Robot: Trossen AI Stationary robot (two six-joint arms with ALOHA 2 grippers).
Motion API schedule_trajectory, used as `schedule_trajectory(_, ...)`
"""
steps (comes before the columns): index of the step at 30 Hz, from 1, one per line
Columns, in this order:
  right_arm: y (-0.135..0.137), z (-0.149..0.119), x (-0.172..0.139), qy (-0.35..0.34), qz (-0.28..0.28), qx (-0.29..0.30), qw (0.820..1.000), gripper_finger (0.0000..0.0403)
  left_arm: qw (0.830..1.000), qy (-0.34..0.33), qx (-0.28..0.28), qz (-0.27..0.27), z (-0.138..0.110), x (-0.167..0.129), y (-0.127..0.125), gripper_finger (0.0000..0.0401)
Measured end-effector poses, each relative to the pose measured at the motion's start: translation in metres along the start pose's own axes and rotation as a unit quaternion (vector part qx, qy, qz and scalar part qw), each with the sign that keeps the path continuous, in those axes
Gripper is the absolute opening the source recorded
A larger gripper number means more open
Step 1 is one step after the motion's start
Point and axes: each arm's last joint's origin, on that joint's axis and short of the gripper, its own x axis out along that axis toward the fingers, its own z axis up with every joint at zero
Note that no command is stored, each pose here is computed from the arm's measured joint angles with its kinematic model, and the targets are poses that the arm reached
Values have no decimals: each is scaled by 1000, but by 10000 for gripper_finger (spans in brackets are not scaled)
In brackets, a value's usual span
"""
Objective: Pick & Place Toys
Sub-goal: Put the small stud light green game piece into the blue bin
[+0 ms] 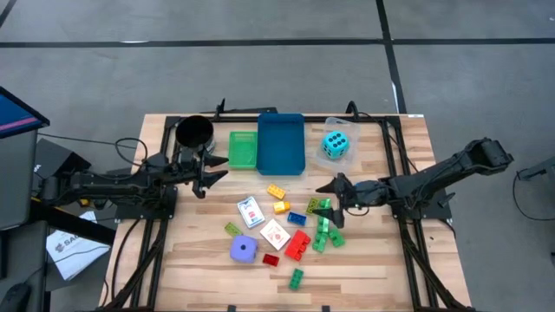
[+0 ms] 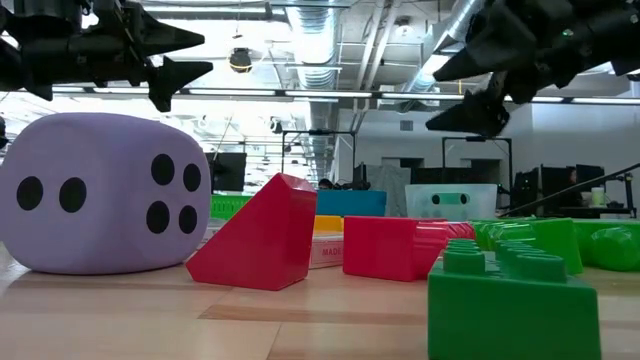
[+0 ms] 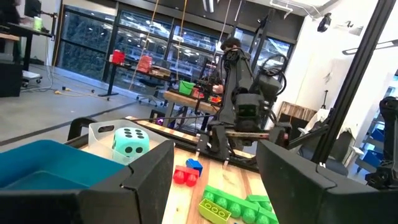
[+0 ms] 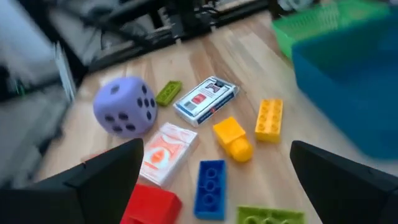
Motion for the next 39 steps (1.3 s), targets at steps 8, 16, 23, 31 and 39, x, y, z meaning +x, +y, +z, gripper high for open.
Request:
schedule_trajectory(8,-7,-13,5,47,-41,142,988,399,1000,-10,0,-3,2,0,-1,223)
schedule_trajectory(16,-10,-20,29,85,-67,0,994,399,999,-32,2,-10,6,0,-2,223)
schedule_trajectory(23,-10,-38,53,146,-73,-93,982,399,1000,-25,2,-8,5,0,-1,223)
schedule_trajectory(31,-11,-59,73,194,-85,-116,970,399,1000,-20,1,-6,4,0,-1,223)
schedule_trajectory(39,-12,-58,81,201,-93,-114,969,399,1000,-18,1,-5,3,0,-1,223)
